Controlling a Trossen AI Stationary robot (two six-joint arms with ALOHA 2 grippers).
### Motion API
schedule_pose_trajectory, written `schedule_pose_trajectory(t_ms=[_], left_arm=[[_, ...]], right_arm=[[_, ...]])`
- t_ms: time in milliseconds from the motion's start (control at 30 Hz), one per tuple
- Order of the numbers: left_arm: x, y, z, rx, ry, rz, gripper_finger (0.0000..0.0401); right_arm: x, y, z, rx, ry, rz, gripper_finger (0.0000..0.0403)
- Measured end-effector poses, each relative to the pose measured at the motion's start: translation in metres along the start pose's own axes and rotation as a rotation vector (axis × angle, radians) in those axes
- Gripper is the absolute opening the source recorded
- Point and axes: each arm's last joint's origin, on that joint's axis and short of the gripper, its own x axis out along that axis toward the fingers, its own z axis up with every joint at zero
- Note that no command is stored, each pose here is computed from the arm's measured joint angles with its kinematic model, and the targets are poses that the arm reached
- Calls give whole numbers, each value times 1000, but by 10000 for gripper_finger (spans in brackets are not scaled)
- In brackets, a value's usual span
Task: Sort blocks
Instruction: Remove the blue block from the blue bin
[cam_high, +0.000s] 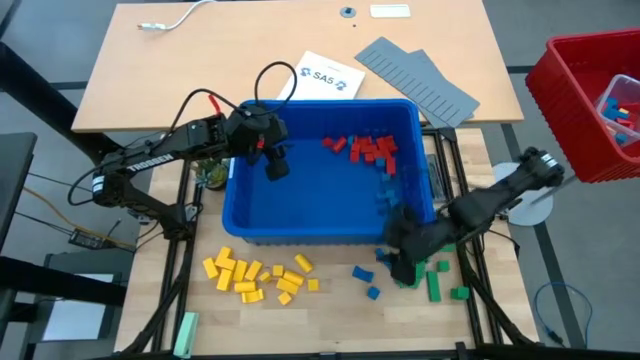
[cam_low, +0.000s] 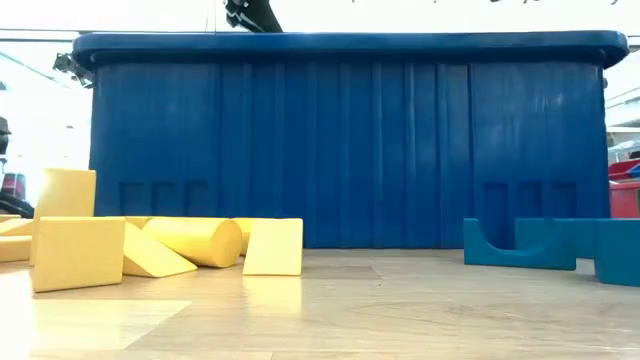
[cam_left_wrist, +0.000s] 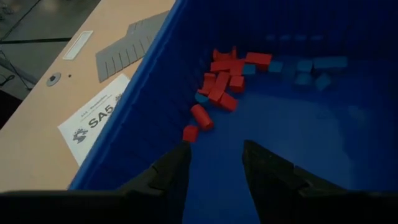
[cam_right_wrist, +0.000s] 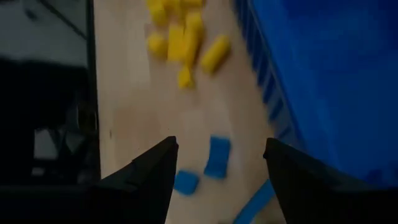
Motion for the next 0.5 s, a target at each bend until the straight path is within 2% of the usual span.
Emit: schedule_pose_trajectory(t_ms=[100, 167, 367, 500], left_arm=[[0, 0, 0, -1, 0, -6, 158], [0, 0, 0, -2, 0, -8, 158], [0, 0, 0, -5, -3, -8, 158], [0, 0, 0, -5, -3, -8, 158]], right_arm=[[-25, -9, 7, -7, -99, 16, 226], [-35, -17, 10, -20, -167, -19, 221], [-63, -44, 29, -70, -479, -329, 207], [-79, -57, 44, -143, -620, -504, 200]])
